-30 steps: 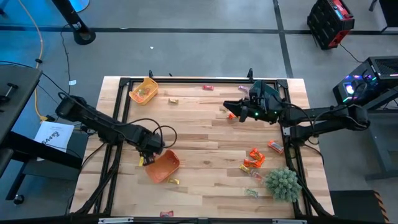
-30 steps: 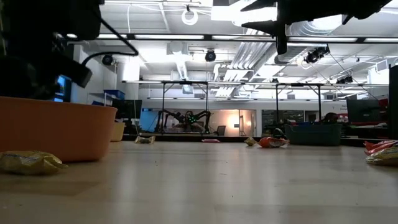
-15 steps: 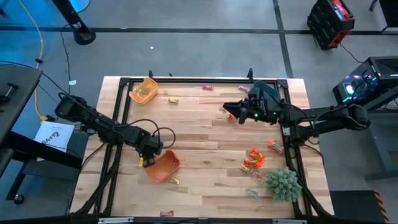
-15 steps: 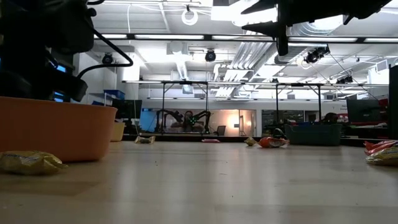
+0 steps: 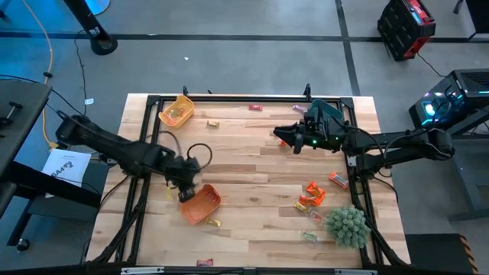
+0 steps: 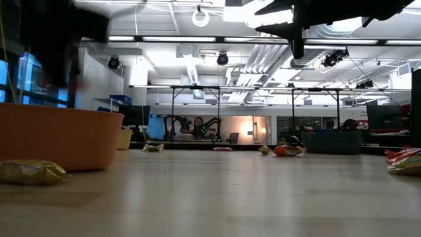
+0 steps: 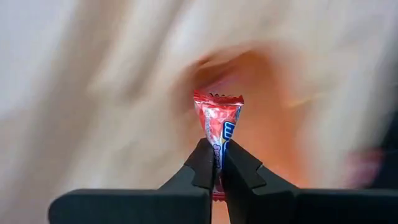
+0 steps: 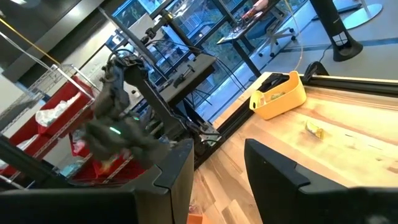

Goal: Sort candy
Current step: Put the center red candy into the orange bin, then put the bottom pink candy into the orange bin

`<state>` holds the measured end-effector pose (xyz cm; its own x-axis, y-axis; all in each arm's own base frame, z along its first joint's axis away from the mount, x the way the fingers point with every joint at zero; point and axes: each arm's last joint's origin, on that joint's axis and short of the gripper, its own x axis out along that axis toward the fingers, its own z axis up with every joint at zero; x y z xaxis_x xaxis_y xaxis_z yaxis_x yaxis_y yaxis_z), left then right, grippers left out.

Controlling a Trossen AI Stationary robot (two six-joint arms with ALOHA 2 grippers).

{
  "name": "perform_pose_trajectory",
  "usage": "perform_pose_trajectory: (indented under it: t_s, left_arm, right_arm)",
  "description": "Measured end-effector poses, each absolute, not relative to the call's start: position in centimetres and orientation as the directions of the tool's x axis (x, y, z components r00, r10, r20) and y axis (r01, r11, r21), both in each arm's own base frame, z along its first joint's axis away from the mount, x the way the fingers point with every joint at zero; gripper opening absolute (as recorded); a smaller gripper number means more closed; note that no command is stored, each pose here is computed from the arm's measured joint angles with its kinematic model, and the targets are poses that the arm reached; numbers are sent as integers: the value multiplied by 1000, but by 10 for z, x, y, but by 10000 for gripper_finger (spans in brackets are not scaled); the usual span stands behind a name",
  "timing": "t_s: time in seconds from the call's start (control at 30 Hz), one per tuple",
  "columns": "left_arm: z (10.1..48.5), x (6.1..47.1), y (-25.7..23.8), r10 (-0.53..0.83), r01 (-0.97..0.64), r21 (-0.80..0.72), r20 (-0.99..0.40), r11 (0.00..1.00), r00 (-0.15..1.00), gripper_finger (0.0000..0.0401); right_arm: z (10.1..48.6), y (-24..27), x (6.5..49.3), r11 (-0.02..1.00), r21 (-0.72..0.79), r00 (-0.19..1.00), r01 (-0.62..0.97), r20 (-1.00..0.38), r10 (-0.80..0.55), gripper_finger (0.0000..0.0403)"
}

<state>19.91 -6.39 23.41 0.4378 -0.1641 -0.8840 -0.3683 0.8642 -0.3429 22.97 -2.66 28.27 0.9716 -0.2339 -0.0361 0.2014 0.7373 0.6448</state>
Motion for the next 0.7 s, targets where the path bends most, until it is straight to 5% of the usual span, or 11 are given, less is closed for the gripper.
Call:
perform_pose_trajectory:
  t_s: [0.1,0.17,0.47,0.7]
  left_arm:
    - [248,209,-80,-247,-287,-483,-771,827,586,8]
    - [245,212,-90,-267,-268,-496,-763,826,589,13]
    - [202,210,-116,-210,-414,-344,-918,843,335,93]
    - [209,189,-105,-172,-573,-267,-961,774,216,166]
  right_arm:
    - [282,-27,230,743,638,972,203,-40,-232,138]
    - [282,-27,230,744,636,972,203,-42,-230,138]
    - [278,-26,229,749,624,973,222,-87,-216,138]
    - [277,-26,229,749,623,972,226,-94,-216,138]
